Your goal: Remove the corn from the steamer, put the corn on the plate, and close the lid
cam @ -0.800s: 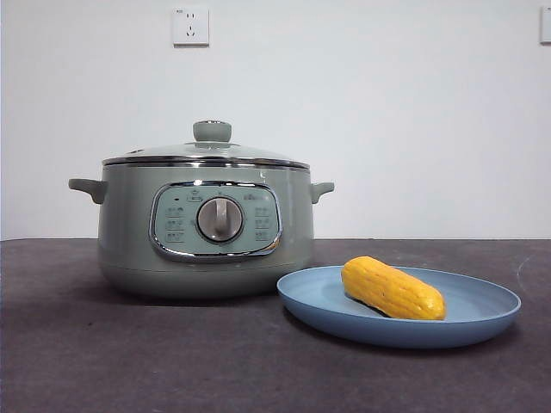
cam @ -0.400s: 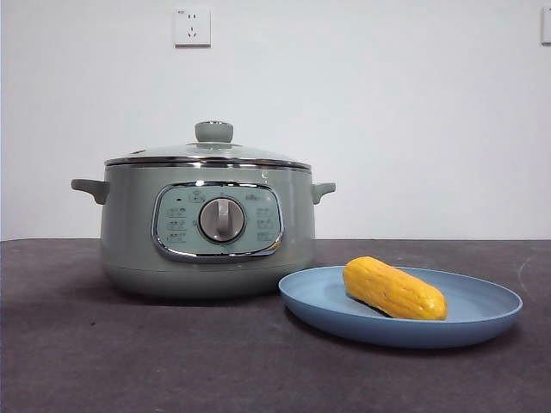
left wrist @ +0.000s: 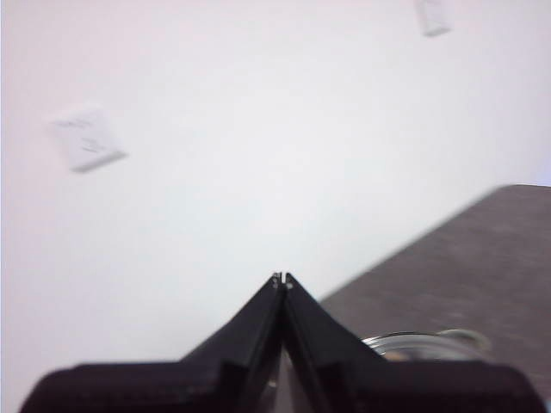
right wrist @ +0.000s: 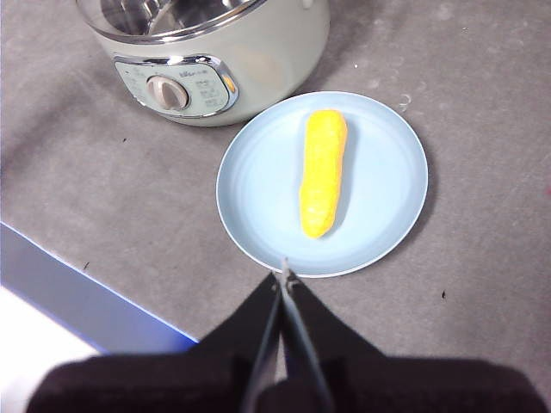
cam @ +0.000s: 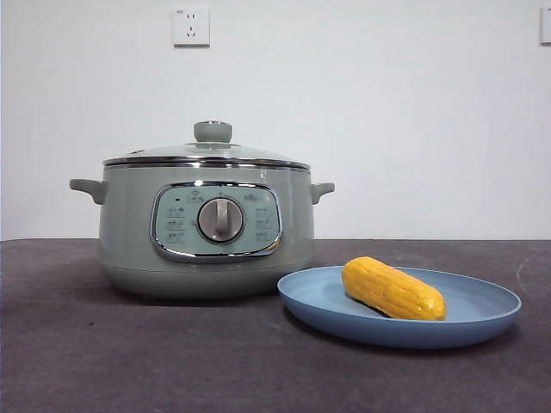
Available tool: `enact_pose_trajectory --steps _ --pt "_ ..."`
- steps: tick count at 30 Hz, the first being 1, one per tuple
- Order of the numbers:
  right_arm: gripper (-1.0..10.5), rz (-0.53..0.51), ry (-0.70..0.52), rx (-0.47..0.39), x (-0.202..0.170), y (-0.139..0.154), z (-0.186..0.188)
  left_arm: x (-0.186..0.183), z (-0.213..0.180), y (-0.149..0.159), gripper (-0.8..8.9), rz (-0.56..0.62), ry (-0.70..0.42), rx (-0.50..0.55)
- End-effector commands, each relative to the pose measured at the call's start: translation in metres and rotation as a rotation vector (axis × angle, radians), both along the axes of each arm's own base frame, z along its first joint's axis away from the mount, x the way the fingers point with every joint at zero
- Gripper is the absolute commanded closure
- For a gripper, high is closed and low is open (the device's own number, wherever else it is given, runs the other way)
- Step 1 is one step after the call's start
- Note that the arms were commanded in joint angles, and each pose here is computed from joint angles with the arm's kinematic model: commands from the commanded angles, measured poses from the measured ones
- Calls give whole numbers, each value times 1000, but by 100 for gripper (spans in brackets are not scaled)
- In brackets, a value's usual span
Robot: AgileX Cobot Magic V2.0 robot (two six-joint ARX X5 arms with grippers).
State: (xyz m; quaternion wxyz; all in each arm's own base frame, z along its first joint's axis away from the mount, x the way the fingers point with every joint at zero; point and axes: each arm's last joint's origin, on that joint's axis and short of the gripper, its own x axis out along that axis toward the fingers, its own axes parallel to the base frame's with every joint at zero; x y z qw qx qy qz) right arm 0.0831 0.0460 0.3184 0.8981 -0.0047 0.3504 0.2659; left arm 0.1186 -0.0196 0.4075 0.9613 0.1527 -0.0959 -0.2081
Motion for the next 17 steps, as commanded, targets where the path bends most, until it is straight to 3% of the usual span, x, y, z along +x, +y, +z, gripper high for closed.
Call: enact_pose_trajectory --steps 1,6,17 --pt "945 2 -3 -5 0 0 -2 -2 -39 5 817 43 12 17" --pt "945 2 -3 -5 0 0 -2 -11 -104 11 817 182 70 -14" --pt "945 2 -3 -5 0 0 -2 -23 -198 16 817 298 162 -67"
